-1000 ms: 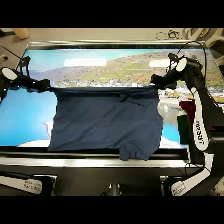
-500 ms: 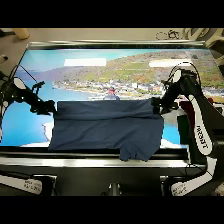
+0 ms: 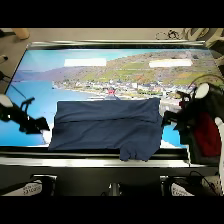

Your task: Fold the shirts.

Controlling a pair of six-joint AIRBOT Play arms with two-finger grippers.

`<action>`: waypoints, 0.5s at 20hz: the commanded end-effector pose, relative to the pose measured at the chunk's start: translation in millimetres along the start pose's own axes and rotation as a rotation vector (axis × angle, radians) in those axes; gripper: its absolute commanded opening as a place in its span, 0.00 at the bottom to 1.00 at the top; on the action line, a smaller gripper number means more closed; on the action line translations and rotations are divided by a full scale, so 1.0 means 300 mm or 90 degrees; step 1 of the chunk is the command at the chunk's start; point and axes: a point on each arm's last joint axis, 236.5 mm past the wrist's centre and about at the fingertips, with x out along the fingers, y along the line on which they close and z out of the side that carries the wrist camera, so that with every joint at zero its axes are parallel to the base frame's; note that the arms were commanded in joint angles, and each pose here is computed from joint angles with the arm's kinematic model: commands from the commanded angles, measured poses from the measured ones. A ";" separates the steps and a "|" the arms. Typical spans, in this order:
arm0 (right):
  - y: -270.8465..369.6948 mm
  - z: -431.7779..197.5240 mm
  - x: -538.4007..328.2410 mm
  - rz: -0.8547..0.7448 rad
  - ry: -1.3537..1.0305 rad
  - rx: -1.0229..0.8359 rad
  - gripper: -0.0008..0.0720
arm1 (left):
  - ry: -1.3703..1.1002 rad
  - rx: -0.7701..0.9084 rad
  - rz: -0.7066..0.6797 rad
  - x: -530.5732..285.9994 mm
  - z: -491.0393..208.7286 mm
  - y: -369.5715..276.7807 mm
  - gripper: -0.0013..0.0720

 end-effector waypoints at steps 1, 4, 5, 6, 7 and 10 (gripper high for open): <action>0.014 -0.086 0.063 0.034 -0.029 0.007 0.76 | 0.012 -0.021 -0.001 0.138 -0.154 0.031 0.70; 0.014 -0.089 0.060 0.034 -0.031 -0.001 0.76 | 0.012 -0.033 -0.010 0.198 -0.165 0.030 0.70; 0.014 -0.089 0.060 0.034 -0.030 -0.003 0.76 | 0.005 -0.035 -0.013 0.204 -0.156 0.028 0.69; 0.014 -0.089 0.060 0.034 -0.030 -0.003 0.76 | -0.001 -0.037 -0.015 0.206 -0.146 0.027 0.69; 0.014 -0.091 0.060 0.034 -0.029 -0.003 0.76 | -0.003 -0.038 -0.017 0.209 -0.141 0.025 0.69; 0.001 -0.103 0.062 0.024 -0.019 -0.004 0.76 | 0.009 -0.047 -0.029 0.230 -0.139 0.017 0.69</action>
